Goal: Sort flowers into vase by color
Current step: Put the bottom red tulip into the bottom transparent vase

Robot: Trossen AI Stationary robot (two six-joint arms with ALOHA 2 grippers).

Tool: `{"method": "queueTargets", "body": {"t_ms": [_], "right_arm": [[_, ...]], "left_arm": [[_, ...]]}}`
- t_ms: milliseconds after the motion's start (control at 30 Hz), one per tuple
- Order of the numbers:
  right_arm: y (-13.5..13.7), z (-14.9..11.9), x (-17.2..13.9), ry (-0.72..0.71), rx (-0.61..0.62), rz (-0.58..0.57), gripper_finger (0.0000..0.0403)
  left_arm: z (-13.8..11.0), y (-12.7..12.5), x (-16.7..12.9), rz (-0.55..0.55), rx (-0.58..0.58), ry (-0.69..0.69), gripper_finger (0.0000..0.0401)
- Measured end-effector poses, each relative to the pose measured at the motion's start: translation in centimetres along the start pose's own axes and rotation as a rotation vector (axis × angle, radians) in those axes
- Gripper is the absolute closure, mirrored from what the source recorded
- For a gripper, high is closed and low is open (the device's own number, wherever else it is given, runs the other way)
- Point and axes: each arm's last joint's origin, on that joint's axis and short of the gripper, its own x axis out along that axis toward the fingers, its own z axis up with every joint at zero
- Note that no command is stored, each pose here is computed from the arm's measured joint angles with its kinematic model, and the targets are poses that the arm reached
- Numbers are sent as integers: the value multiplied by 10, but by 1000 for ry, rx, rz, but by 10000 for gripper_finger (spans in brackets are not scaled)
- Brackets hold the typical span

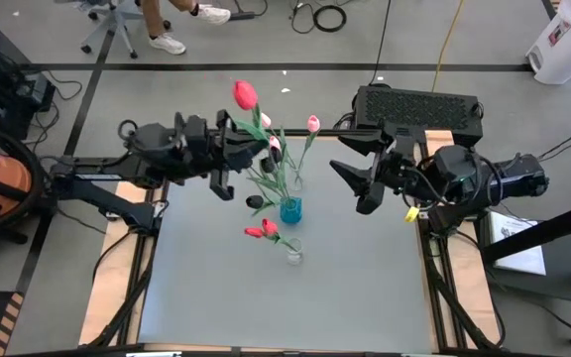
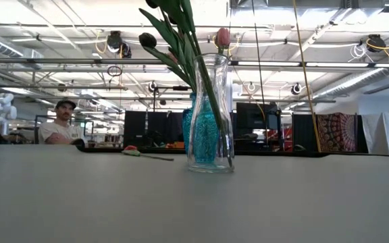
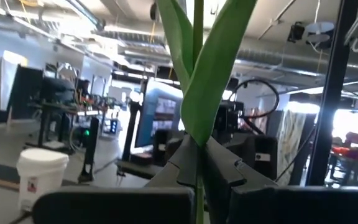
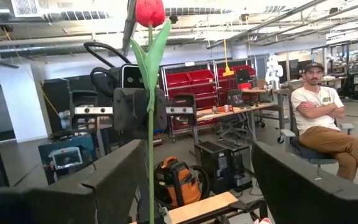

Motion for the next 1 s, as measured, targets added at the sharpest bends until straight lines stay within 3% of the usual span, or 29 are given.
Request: {"method": "queueTargets", "body": {"t_ms": [100,300,700,1000], "right_arm": [[1,-1,1,-2,12,2,110],[1,0,1,-4,159,4,110],[1,-1,1,-2,161,2,110],[5,-7,6,27,227,52,110]], "left_arm": [[-9,0,6,-18,-9,27,391],[-25,-1,16,-60,-58,70,391],[-55,-2,38,-120,-112,95,391],[-77,-3,52,-158,-166,100,391]]}}
